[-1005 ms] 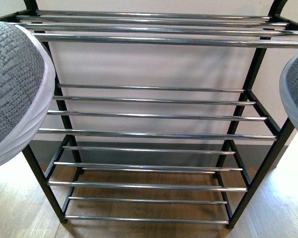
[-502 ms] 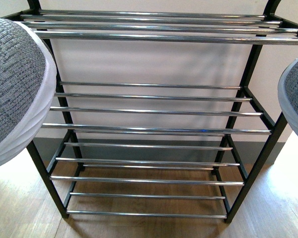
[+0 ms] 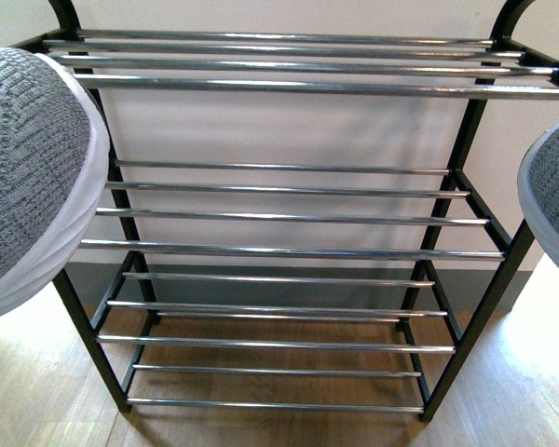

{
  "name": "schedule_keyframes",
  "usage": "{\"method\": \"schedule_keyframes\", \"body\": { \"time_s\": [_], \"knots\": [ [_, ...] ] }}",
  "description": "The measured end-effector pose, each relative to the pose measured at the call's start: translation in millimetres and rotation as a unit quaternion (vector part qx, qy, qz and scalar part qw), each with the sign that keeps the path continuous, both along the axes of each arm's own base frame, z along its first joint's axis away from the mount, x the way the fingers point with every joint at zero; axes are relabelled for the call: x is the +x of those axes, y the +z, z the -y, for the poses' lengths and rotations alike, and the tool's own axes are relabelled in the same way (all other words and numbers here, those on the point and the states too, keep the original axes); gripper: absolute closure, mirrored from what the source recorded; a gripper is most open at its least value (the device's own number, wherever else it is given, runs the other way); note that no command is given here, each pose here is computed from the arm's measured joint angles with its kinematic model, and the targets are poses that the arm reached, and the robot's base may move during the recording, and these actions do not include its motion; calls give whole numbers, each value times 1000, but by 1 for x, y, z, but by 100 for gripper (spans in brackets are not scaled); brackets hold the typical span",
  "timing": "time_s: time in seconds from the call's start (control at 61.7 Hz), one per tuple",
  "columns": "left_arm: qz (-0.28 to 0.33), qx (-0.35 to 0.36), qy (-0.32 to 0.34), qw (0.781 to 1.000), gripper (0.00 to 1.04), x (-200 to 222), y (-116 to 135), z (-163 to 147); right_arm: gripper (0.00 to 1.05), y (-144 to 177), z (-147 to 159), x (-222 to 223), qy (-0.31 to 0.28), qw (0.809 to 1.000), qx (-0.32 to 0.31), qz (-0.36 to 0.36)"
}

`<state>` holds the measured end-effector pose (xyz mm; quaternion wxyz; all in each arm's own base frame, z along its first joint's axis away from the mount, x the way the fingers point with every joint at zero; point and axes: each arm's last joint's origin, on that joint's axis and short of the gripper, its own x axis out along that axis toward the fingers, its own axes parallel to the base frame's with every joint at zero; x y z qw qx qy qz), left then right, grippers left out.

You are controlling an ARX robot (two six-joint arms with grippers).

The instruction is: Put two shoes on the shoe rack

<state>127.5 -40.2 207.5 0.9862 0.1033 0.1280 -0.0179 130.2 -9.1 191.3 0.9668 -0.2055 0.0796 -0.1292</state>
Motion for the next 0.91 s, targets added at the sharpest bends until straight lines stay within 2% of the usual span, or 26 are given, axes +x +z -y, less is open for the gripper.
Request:
{"method": "schedule_keyframes", "body": {
  "time_s": [0.907],
  "knots": [
    [0, 0, 0, 1000, 103, 0, 0, 0, 103, 0, 0, 0, 0, 1000, 0, 0]
  ]
}}
